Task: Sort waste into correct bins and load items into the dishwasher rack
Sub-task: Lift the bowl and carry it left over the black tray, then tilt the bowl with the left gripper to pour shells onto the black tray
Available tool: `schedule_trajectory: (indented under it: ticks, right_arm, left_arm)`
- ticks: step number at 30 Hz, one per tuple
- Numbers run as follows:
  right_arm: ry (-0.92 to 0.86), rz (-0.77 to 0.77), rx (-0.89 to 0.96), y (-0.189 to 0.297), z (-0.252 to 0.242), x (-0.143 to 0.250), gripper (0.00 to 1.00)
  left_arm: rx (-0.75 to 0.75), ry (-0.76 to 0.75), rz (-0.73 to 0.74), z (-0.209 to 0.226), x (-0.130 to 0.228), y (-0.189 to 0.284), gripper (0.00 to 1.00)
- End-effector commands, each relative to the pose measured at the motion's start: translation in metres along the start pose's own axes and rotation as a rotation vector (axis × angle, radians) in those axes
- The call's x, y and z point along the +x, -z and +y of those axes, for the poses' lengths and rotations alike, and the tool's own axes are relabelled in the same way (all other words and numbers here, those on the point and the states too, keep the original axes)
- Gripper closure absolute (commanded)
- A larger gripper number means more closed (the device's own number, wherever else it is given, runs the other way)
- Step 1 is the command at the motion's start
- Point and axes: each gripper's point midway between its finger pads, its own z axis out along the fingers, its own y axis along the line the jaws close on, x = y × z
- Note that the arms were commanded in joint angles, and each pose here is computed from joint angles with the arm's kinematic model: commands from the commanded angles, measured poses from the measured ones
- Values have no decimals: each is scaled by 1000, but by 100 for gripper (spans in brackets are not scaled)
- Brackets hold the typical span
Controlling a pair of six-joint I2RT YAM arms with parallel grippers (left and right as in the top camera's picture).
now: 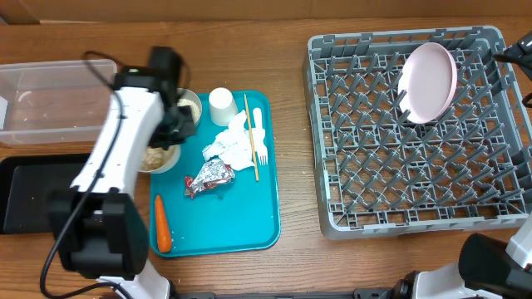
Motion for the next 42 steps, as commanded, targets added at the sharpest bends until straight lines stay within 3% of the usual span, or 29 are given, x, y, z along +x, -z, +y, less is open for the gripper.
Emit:
schedule_trajectory:
  ticks: [1, 9, 22, 33, 42]
  right_arm:
    - [-7, 3, 4, -2, 0, 0, 0]
    - [-7, 3, 4, -2, 0, 0, 0]
    - [-7, 3, 4, -2, 0, 0, 0]
    - [-7, 3, 4, -2, 0, 0, 0]
    - [-7, 3, 4, -2, 0, 0, 0]
  left_arm:
    - [109, 121, -50, 27, -11, 30, 96]
    - [320, 208, -50, 61, -17, 44, 96]
    - [418, 394, -93, 128, -22, 49, 96]
    - [585, 543, -206, 185, -24, 65, 96]
    - [783, 550, -329, 208, -26, 85, 96]
